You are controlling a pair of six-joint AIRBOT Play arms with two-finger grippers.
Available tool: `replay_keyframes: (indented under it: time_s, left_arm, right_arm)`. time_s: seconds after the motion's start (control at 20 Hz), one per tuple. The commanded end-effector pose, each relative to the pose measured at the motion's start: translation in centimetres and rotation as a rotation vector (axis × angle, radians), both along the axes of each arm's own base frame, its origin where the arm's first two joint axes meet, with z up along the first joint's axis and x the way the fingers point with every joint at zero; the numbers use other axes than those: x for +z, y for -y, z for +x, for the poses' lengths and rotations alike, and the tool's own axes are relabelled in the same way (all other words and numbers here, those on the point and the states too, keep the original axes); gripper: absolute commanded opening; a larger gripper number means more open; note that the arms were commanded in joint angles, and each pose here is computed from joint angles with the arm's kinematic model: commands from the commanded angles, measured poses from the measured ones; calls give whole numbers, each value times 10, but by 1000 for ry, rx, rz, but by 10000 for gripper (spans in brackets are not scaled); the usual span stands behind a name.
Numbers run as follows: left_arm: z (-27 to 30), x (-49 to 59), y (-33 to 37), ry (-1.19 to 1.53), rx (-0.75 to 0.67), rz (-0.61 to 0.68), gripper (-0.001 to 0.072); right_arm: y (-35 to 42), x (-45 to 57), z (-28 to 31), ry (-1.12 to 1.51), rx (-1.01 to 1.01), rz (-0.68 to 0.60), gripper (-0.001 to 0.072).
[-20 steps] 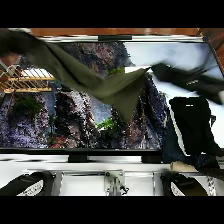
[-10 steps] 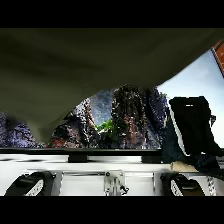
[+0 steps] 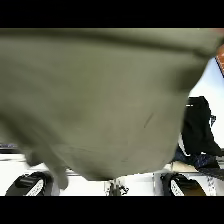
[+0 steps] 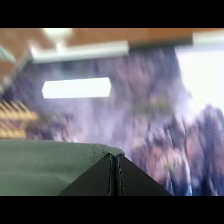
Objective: Fold the shirts.
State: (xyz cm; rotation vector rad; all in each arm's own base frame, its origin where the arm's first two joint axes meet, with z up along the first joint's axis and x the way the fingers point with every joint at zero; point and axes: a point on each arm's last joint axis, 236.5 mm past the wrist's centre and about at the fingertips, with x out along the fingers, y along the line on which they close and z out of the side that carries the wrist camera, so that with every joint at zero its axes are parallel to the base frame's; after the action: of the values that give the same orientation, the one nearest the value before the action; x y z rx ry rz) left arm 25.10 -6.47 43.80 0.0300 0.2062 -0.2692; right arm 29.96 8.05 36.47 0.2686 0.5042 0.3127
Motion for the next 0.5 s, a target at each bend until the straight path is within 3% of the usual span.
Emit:
replay_keyframes:
  time_s: [0.0, 0.15, 0.45]
  left_arm:
    - [55, -127, -8, -320, 47, 76, 32]
    - [114, -213, -2, -453, 53, 73, 31]
    - [197, -336, 29, -681, 20, -27, 32]
  right_arm:
    - [15, -125, 46, -356, -33, -43, 72]
    - [27, -205, 111, -457, -100, -25, 73]
    - [13, -265, 223, -392, -220, 283, 73]
